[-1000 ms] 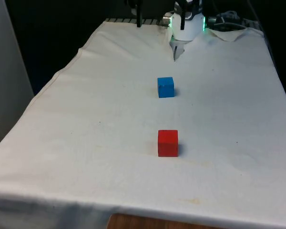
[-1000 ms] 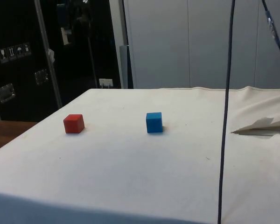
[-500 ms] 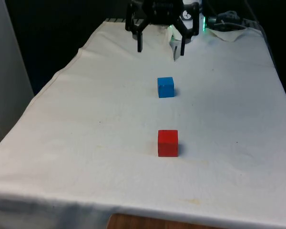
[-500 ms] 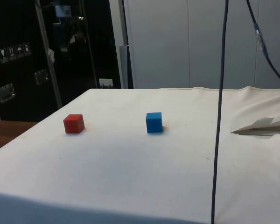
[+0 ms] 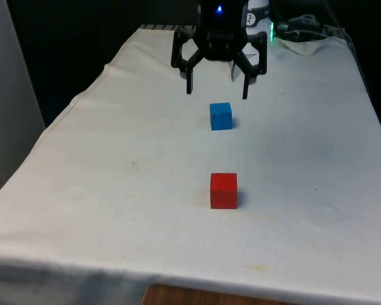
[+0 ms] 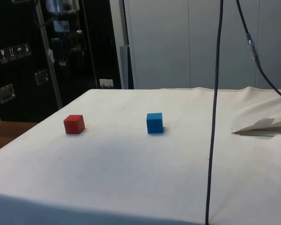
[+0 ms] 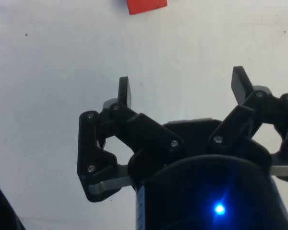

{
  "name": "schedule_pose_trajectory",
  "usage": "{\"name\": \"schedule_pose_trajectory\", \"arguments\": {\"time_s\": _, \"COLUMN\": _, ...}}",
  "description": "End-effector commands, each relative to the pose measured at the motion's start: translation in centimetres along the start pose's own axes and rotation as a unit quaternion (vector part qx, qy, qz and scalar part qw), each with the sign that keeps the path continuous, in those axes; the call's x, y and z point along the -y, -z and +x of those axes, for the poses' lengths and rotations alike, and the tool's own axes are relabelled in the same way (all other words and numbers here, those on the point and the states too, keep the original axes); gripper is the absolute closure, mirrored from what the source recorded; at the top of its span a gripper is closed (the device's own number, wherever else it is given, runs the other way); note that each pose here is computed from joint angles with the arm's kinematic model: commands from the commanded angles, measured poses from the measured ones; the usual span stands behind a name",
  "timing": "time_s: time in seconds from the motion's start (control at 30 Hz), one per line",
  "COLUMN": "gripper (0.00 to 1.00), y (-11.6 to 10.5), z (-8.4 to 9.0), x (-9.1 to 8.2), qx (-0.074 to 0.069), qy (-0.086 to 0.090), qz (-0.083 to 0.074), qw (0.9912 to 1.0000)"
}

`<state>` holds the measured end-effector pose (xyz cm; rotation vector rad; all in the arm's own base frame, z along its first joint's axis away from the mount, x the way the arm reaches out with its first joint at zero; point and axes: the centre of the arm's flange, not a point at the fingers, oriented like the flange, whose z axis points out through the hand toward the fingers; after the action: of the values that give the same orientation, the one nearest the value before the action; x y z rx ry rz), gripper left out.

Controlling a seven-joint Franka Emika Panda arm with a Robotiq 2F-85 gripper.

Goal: Stack the two cubes.

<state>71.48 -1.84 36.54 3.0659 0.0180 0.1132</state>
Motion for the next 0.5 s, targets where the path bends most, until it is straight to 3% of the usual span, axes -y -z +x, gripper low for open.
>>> {"name": "schedule_pose_trajectory", "arguments": {"time_s": 0.0, "gripper": 0.00, "y": -0.4, "z": 0.2, "x": 0.3, "qx": -0.001, "qy": 0.001, "qz": 0.003, "qw": 0.99999}}
{"name": "schedule_pose_trajectory", "arguments": {"time_s": 0.37, "gripper": 0.00, "y": -2.3, "z": 0.7, "x": 0.8, "qx": -0.011, "qy": 0.009, "qz": 0.005, "qw": 0.99989}}
{"name": "schedule_pose_trajectory", "arguments": {"time_s": 0.4, "gripper": 0.00, "y": -2.2, "z": 0.6, "x": 0.8, "qx": -0.007, "qy": 0.008, "qz": 0.000, "qw": 0.99994}}
{"name": "schedule_pose_trajectory", "arguments": {"time_s": 0.47, "gripper": 0.00, "y": -3.0, "z": 0.8, "x": 0.9, "qx": -0.013, "qy": 0.012, "qz": 0.007, "qw": 0.99981}}
